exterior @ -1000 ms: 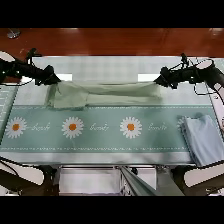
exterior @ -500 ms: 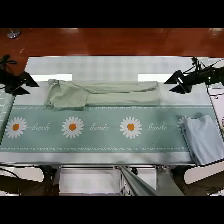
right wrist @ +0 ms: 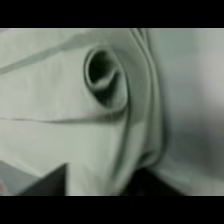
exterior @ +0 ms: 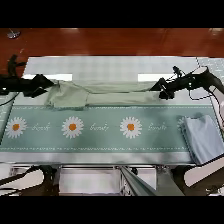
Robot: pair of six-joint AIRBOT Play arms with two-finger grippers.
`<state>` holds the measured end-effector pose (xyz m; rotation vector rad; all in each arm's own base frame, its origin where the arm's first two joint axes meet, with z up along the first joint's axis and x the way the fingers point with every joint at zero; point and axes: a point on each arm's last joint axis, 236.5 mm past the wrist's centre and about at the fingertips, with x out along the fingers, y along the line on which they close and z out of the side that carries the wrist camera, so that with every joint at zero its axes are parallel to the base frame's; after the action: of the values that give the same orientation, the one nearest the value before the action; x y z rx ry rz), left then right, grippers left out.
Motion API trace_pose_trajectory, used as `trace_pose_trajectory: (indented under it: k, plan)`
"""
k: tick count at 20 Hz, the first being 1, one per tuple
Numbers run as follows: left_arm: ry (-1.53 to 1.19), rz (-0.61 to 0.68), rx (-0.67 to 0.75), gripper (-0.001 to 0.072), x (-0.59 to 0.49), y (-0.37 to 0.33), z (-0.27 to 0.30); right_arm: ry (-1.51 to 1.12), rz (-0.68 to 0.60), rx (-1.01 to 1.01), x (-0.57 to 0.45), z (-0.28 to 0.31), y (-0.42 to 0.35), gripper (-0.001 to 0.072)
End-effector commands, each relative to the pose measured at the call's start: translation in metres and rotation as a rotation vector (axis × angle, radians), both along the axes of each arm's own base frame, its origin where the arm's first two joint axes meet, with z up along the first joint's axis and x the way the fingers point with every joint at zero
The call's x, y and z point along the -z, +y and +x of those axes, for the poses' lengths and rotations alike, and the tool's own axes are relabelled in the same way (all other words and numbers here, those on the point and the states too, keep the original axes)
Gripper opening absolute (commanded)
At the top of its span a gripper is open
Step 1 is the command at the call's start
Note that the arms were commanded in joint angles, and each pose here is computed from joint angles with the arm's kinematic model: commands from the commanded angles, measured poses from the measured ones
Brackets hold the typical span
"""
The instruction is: Fold the shirts.
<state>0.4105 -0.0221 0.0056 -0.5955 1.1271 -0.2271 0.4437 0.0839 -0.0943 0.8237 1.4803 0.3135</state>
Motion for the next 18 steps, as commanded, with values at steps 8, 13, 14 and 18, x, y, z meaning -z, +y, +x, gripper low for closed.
trace_pose_trajectory:
  k: [8, 13, 14, 18]
  plan:
    - [-0.115, -0.020, 0.399, 0.0021, -0.006, -0.171, -0.025, -0.223, -0.251, -0.227, -0.106, -0.040, -0.012, 0.0024]
    - [-0.210, -0.012, 0.446, 0.0020, 0.000, -0.263, -0.030, -0.390, -0.345, -0.139, -0.167, -0.106, -0.017, 0.0024]
    - [-0.196, -0.023, 0.466, 0.0020, 0.006, -0.285, -0.035, -0.405, -0.347, -0.126, -0.174, -0.117, -0.016, 0.0024]
    - [-0.093, -0.064, 0.562, 0.0020, 0.038, -0.369, -0.064, -0.461, -0.346, -0.095, -0.201, -0.143, -0.011, 0.0024]
